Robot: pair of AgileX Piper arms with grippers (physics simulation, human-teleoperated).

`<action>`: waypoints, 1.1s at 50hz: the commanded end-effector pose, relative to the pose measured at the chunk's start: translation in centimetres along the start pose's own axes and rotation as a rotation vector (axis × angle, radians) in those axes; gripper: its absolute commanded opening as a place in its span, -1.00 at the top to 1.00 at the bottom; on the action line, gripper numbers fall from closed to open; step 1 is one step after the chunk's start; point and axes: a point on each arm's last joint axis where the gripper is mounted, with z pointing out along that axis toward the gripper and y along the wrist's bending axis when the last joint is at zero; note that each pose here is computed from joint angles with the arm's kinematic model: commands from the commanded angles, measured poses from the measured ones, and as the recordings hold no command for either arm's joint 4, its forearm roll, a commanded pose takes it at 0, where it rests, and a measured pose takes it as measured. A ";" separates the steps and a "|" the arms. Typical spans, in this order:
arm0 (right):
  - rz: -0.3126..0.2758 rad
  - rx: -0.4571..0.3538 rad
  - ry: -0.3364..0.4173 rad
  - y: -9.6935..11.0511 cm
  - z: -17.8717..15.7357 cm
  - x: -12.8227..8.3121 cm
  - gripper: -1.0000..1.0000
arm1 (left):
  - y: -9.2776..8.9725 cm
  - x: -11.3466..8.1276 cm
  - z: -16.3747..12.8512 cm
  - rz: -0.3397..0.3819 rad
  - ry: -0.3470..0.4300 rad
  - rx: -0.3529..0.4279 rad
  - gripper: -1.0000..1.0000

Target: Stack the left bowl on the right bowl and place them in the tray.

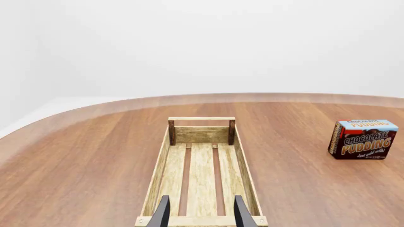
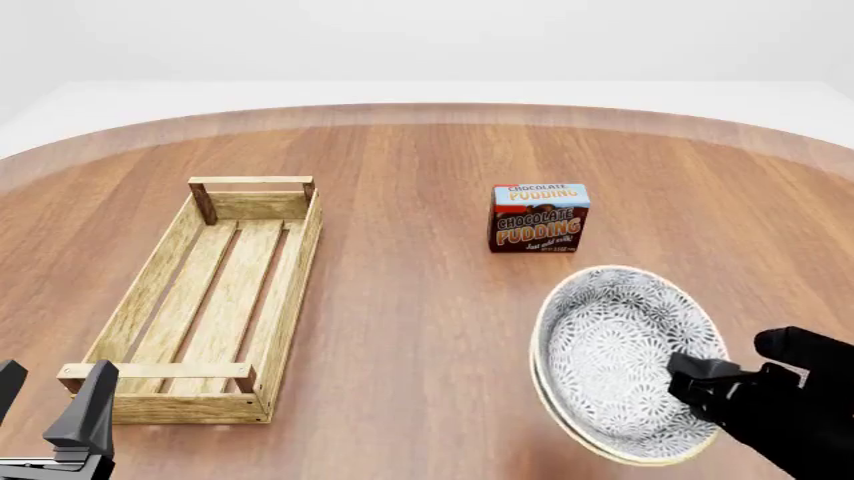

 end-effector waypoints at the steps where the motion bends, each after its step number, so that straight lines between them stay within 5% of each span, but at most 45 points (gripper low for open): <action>1: 0.059 -0.056 -0.108 1.8 -3.6 -4.0 1.00 | 0.0 0.0 0.0 0.000 0.000 0.000 -1.00; 18: 0.006 -0.123 -0.157 5.6 -2.5 -10.8 1.00 | 0.0 0.0 0.0 0.000 0.000 0.000 -1.00; 38: -0.133 -0.276 -0.145 15.5 3.4 -19.5 1.00 | 0.0 0.0 0.0 0.000 0.000 0.000 -1.00; 55: -0.169 -0.386 -0.107 22.8 8.4 -20.7 1.00 | 0.0 0.0 0.0 0.000 0.000 0.000 -1.00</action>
